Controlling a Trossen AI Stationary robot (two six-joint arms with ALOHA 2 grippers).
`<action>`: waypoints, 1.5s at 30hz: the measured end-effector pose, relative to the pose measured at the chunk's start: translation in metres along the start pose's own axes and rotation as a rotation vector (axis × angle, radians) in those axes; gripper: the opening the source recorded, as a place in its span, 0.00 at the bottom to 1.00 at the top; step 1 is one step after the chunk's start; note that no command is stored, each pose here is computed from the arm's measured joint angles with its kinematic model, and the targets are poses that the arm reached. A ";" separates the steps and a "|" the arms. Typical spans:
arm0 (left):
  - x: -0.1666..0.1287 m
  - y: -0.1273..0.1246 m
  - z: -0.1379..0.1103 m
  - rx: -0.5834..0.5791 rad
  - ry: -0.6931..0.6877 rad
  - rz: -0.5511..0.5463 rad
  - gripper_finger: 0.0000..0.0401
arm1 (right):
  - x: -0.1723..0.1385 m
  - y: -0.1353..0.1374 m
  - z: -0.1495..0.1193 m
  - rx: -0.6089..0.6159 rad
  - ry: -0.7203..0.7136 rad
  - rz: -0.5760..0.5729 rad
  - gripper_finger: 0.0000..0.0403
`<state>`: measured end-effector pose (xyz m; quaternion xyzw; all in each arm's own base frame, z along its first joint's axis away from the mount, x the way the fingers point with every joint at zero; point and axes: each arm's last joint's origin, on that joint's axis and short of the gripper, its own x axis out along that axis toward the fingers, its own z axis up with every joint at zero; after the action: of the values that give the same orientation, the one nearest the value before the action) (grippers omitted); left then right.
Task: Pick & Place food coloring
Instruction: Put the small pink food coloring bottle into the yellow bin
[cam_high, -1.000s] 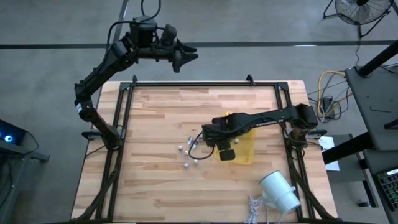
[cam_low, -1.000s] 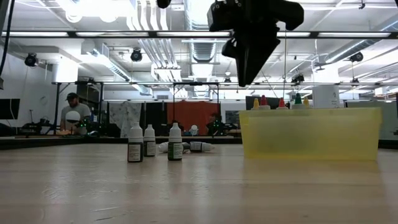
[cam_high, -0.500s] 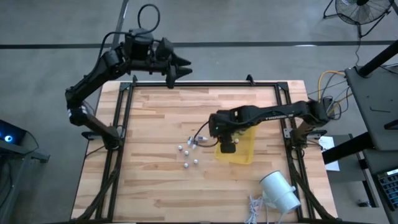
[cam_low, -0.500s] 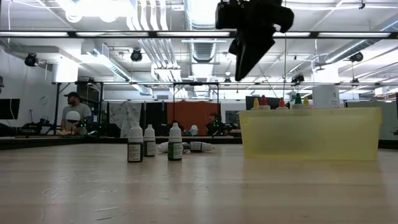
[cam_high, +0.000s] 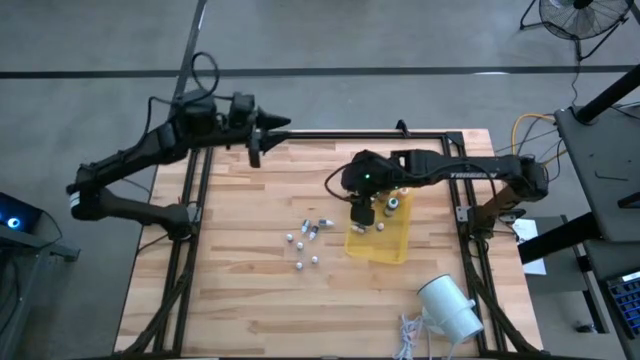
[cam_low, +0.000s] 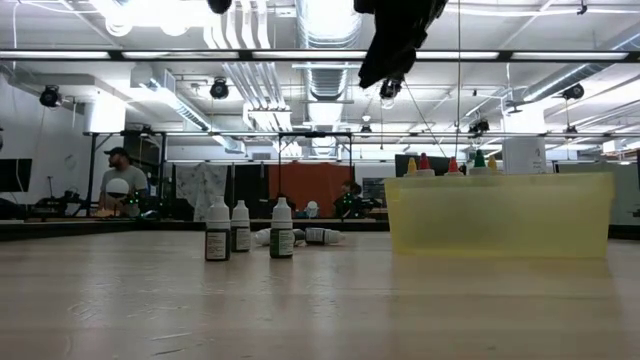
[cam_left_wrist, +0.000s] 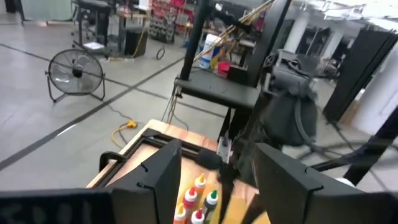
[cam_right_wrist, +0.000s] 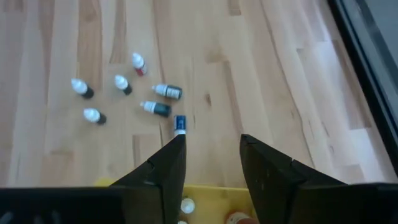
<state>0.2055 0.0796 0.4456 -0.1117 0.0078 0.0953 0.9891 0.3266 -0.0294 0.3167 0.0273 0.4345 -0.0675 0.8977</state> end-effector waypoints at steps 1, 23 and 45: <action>-0.005 0.000 -0.005 -0.002 -0.010 -0.003 0.42 | -0.002 -0.001 0.001 0.012 -0.013 -0.001 0.36; -0.034 0.010 -0.079 -0.142 0.067 0.019 0.42 | -0.004 -0.001 0.009 0.138 -0.268 0.051 0.50; -0.025 -0.005 -0.089 -0.179 0.207 -0.240 0.42 | -0.014 0.013 0.007 0.146 -0.258 0.148 0.50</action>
<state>0.1821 0.0506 0.3603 -0.2086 0.0879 -0.0353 0.9734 0.3247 -0.0159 0.3318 0.1153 0.3063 -0.0356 0.9443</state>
